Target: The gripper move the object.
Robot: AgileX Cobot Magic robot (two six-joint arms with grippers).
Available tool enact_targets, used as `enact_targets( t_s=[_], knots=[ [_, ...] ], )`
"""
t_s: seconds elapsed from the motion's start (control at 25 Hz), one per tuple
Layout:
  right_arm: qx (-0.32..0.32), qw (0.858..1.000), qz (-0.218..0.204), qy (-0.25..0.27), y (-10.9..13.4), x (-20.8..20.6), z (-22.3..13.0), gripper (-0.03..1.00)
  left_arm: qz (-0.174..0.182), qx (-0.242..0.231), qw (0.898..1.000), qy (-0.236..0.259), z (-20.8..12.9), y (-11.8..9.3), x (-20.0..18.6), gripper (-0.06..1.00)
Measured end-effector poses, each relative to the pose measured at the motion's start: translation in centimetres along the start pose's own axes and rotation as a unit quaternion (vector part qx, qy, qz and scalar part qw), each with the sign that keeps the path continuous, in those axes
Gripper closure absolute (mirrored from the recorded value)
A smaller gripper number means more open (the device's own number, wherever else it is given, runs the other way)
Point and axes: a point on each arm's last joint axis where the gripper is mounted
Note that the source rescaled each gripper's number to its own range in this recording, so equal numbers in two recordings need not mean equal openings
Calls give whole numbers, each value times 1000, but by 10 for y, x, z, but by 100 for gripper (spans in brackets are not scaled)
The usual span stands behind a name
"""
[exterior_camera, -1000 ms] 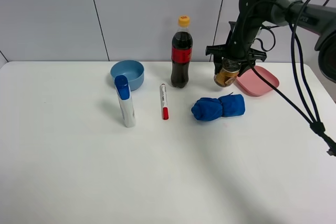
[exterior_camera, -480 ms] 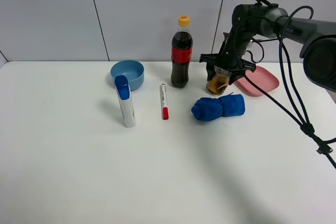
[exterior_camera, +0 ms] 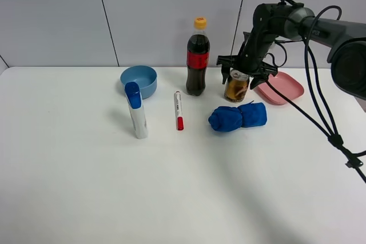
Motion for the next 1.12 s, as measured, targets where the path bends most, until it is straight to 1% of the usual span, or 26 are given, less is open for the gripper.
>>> enact_targets(
  t_s=[0.04, 0.08, 0.12, 0.2, 0.28, 0.4, 0.56, 0.64, 0.72, 0.96, 1.12],
  knots=[
    [0, 1000, 0, -1, 0, -1, 0, 26, 0, 0, 1000, 0, 0, 0, 0, -6],
    [0, 1000, 0, -1, 0, -1, 0, 17, 0, 0, 1000, 0, 0, 0, 0, -6],
    [0, 1000, 0, 0, 0, -1, 0, 12, 0, 0, 1000, 0, 0, 0, 0, -6],
    [0, 1000, 0, 1, 0, -1, 0, 6, 0, 0, 1000, 0, 0, 0, 0, -6],
    [-4, 1000, 0, -1, 0, -6, 0, 4, 0, 0, 1000, 0, 0, 0, 0, -6],
    [-35, 999, -7, -8, 0, -28, 1, 3, 0, 0, 1000, 0, 0, 0, 0, -6],
    [-86, 996, -21, -9, 0, -82, -5, 3, 0, 0, 1000, 0, 0, 0, 0, -6],
    [-113, 993, -22, -20, 1, -111, -8, 3, 0, 0, 1000, 0, 0, 0, 0, -6],
    [-133, 990, -19, -45, 2, -137, -10, 3, 0, 0, 1000, 0, 0, 0, 0, -6],
    [-158, 979, -7, -129, 6, -219, -26, 3, 0, 0, 1000, 0, 0, 0, 0, -6],
    [-170, 970, -31, -169, 0, -257, -39, 3, 0, 0, 1000, 0, 0, 0, 0, -6]
  ],
)
Point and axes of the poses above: a point on each arm's last joint axis where the gripper is mounted, x pointing out along that axis toward the gripper, y along the wrist's bending axis when the last joint is at zero, z = x × y, and after that the axes turned 5 degrees about -x, right-handed
